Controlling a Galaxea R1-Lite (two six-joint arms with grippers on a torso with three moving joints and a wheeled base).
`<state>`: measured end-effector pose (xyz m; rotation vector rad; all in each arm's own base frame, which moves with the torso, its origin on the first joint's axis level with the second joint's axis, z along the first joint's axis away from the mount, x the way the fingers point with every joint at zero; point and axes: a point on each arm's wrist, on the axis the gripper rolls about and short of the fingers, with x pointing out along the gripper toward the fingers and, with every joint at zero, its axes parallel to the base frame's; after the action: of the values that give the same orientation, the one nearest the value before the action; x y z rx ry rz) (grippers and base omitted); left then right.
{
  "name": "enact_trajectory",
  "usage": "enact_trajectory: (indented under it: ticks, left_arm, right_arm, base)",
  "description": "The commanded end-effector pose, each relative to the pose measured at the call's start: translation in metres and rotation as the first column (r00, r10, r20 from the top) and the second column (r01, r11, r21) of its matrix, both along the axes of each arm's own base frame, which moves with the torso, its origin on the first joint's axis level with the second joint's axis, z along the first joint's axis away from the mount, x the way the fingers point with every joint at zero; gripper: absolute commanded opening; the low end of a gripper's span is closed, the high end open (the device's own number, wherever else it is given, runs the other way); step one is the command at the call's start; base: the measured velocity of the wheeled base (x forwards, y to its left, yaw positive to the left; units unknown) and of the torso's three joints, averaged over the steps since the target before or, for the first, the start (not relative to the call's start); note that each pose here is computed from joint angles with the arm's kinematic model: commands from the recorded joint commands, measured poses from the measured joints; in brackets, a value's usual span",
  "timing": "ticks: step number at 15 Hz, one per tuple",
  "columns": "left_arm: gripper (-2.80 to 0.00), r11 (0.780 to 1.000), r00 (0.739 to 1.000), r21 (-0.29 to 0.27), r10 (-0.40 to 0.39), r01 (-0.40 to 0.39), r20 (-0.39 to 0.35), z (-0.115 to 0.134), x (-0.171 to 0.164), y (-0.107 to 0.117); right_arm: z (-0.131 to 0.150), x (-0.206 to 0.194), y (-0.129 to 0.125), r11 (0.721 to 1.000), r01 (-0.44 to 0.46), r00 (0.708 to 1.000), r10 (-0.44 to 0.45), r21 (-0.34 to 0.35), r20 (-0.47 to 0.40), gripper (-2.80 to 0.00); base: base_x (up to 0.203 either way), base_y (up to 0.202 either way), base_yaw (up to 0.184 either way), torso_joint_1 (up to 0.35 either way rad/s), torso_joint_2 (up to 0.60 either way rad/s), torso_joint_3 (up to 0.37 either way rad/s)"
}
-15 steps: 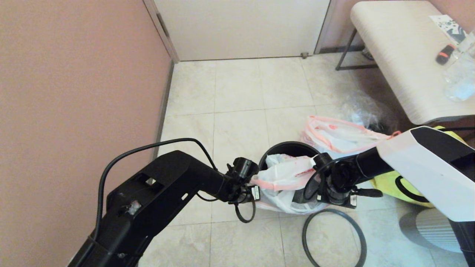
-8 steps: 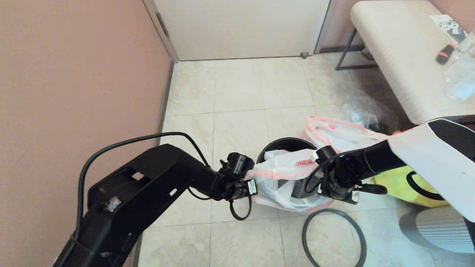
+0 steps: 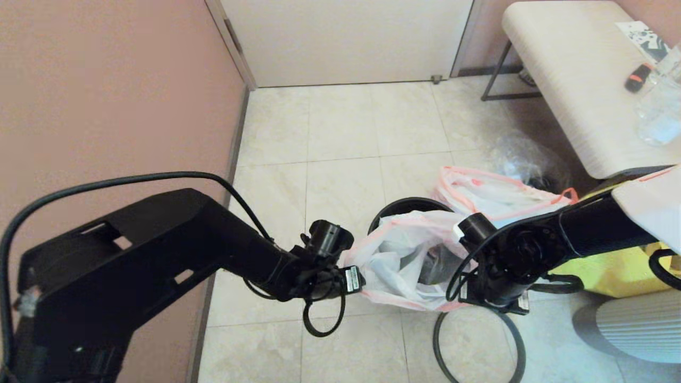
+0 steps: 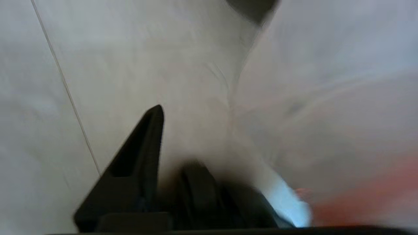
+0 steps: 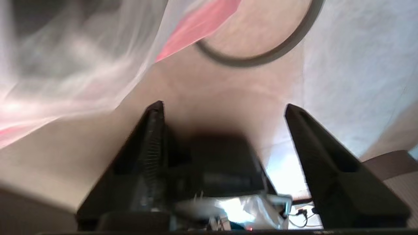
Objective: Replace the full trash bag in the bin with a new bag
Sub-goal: Put the new garbage bag on the trash can
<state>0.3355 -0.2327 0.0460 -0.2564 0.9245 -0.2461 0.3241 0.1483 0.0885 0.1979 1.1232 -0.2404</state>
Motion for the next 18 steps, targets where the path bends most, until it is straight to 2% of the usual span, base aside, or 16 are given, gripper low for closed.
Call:
enact_trajectory:
  ticks: [1,3,5,6,7,9,10,11,14,16,18]
  left_arm:
    - [0.00,0.999,1.000,-0.037,-0.008,0.008,0.001,0.031,-0.023,0.003]
    - [0.00,1.000,0.993,0.002,0.020,-0.020,-0.119,0.029,-0.037,0.003]
    - [0.00,0.997,0.979,0.026,0.075,-0.071,-0.187,0.018,-0.032,0.007]
    - [0.00,0.996,0.983,-0.006,0.084,-0.086,-0.164,0.016,-0.025,0.009]
    - [0.00,0.994,0.992,-0.073,0.068,-0.076,-0.109,0.019,-0.021,0.006]
    - [0.00,0.982,1.000,-0.189,0.008,-0.003,0.028,0.022,-0.015,0.001]
    - [0.00,0.975,0.994,-0.216,-0.027,0.049,0.102,0.018,-0.013,-0.001]
    - [0.00,0.970,0.988,-0.231,-0.047,0.081,0.149,0.013,-0.012,-0.001]
    - [0.00,0.954,0.981,-0.271,-0.085,0.131,0.177,0.007,-0.022,0.013]
    - [0.00,0.944,0.973,-0.295,-0.084,0.146,0.213,0.017,-0.032,0.024]
    - [0.00,0.939,0.970,-0.306,-0.084,0.154,0.230,0.031,-0.044,0.031]
  right_arm:
    - [0.026,-0.015,-0.001,0.999,-0.020,0.999,0.018,0.040,0.042,0.00]
    - [0.028,-0.016,0.000,0.999,-0.024,0.999,0.022,0.044,0.045,0.00]
    - [0.027,-0.016,0.003,0.998,-0.031,0.998,0.028,0.047,0.048,0.00]
    - [0.027,-0.016,0.003,0.998,-0.031,0.998,0.029,0.052,0.054,0.00]
    - [0.030,-0.016,0.003,0.996,-0.036,0.997,0.030,0.077,0.073,0.00]
    - [0.026,-0.015,0.006,0.987,-0.069,0.992,0.052,0.146,0.114,0.00]
    - [0.020,-0.014,0.011,0.985,-0.084,0.992,0.069,0.154,0.105,0.00]
    - [0.013,-0.012,0.015,0.985,-0.093,0.993,0.081,0.147,0.090,0.00]
    - [-0.010,-0.001,0.031,0.985,-0.112,0.993,0.105,0.129,0.055,0.00]
    - [-0.021,0.011,0.040,0.986,-0.115,0.993,0.110,0.122,0.050,0.00]
    - [-0.014,0.011,0.037,0.987,-0.107,0.993,0.100,0.123,0.062,0.00]
  base:
    - [0.000,0.000,0.000,0.000,0.00,0.000]
    - [0.000,0.000,0.000,0.000,0.00,0.000]
    - [0.000,0.000,0.000,0.000,0.00,0.000]
    - [0.000,0.000,0.000,0.000,0.00,0.000]
    - [0.000,0.000,0.000,0.000,0.00,0.000]
    - [0.000,0.000,0.000,0.000,0.00,0.000]
    - [0.000,0.000,0.000,0.000,0.00,0.000]
    - [0.000,0.000,0.000,0.000,0.00,0.000]
    - [0.000,0.000,0.000,0.000,0.00,0.000]
    - [0.000,0.000,0.000,0.000,0.00,0.000]
    - [0.000,0.000,0.000,0.000,0.00,0.000]
